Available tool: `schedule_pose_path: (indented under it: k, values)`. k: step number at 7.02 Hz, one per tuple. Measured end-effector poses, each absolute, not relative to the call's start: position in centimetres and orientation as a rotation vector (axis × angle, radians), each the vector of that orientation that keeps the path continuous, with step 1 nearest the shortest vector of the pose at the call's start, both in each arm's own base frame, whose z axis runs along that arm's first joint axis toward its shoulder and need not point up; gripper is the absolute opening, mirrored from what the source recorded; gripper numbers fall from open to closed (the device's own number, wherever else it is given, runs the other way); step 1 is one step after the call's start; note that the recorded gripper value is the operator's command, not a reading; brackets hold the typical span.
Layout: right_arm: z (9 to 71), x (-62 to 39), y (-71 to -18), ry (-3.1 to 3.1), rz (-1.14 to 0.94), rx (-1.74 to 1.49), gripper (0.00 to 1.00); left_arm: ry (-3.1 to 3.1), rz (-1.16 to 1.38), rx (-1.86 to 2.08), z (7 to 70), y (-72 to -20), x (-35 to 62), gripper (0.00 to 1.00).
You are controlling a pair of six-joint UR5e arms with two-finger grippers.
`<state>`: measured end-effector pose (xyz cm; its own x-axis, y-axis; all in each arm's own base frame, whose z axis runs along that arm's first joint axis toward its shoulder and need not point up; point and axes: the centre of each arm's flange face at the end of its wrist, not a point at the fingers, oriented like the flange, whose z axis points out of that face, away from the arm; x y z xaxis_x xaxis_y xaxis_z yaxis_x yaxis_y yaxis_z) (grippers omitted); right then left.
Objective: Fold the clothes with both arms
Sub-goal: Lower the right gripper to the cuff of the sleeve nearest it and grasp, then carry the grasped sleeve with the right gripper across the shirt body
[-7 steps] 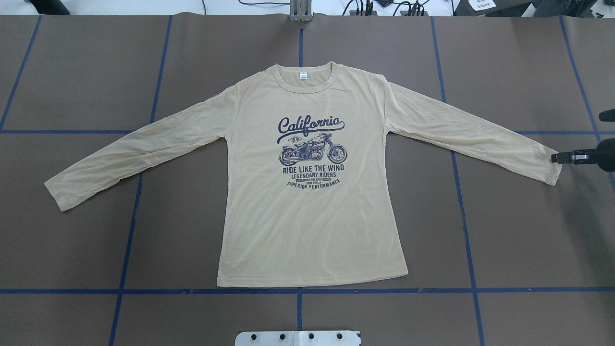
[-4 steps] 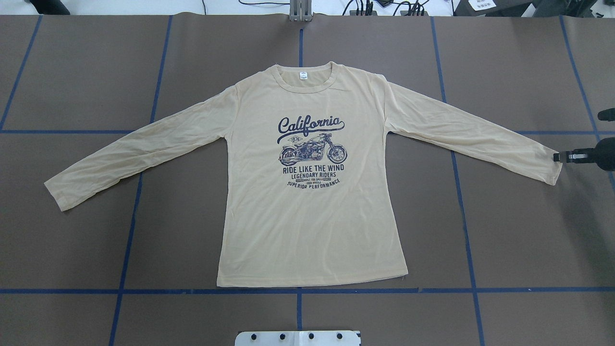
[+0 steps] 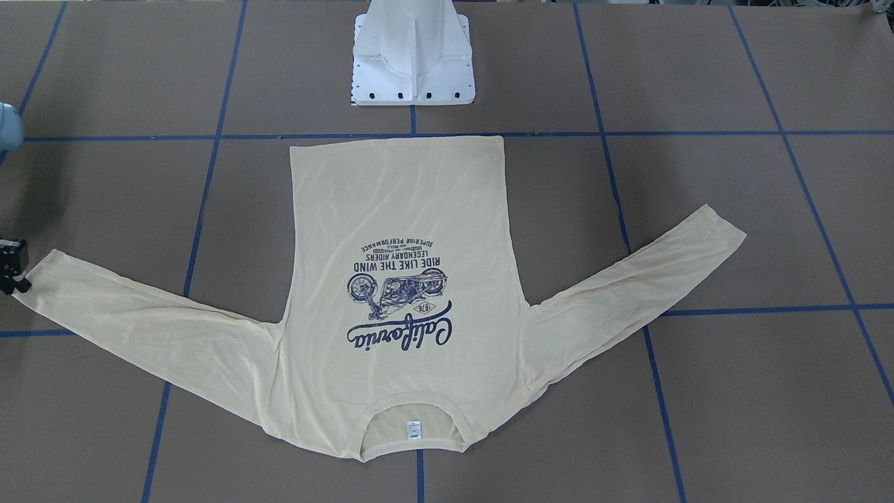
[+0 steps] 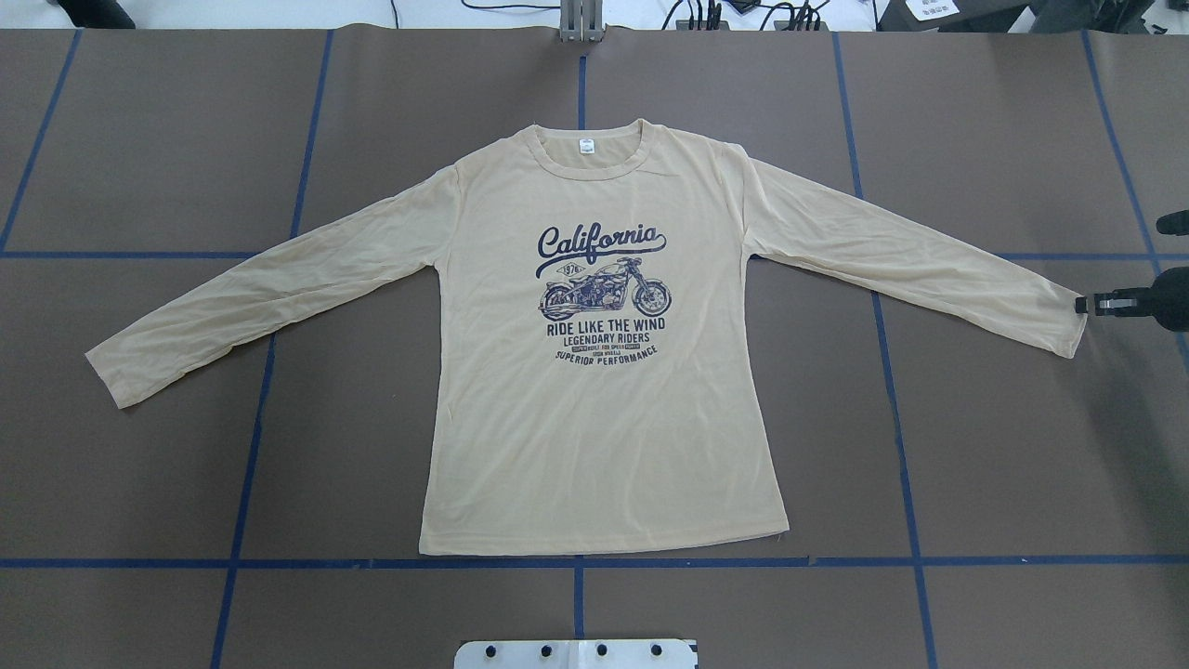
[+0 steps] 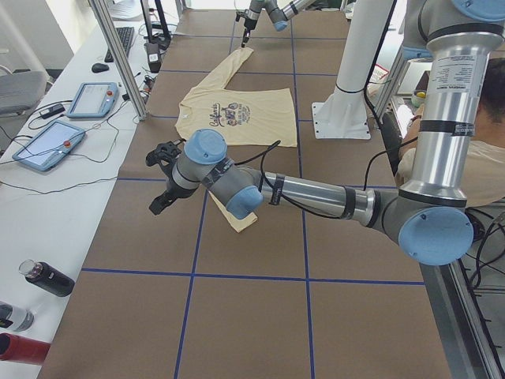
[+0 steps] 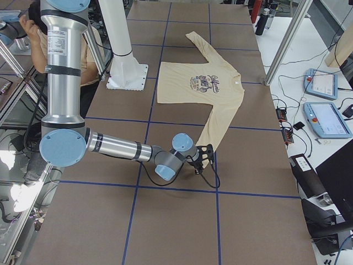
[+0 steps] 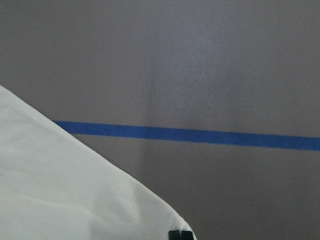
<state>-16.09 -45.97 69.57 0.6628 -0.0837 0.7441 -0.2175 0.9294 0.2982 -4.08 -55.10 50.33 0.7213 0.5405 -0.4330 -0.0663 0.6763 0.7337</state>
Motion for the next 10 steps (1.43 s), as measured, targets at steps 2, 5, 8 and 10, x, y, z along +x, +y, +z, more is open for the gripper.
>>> schedule_pose_path:
  k: [2, 5, 8, 10]
  values:
    - [69.3, -16.1, -46.0, -0.854, 0.069, 0.386, 0.00, 0.690, 0.374, 0.760, 50.3, -55.1, -4.1, 1.00]
    - [65.1, -16.2, -48.4, -0.906, 0.065, 0.431, 0.00, 0.691, 0.373, 0.759, 50.3, -55.1, -4.1, 1.00]
    - [53.5, -16.9, -53.3, -0.922, 0.100, 0.431, 0.00, 0.693, 0.368, 0.757, 50.3, -55.1, -4.1, 1.00]
    - [40.6, -20.7, -56.6, -0.927, 0.167, 0.369, 0.00, 0.701, 0.350, 0.755, 50.0, -55.0, -4.1, 1.00]
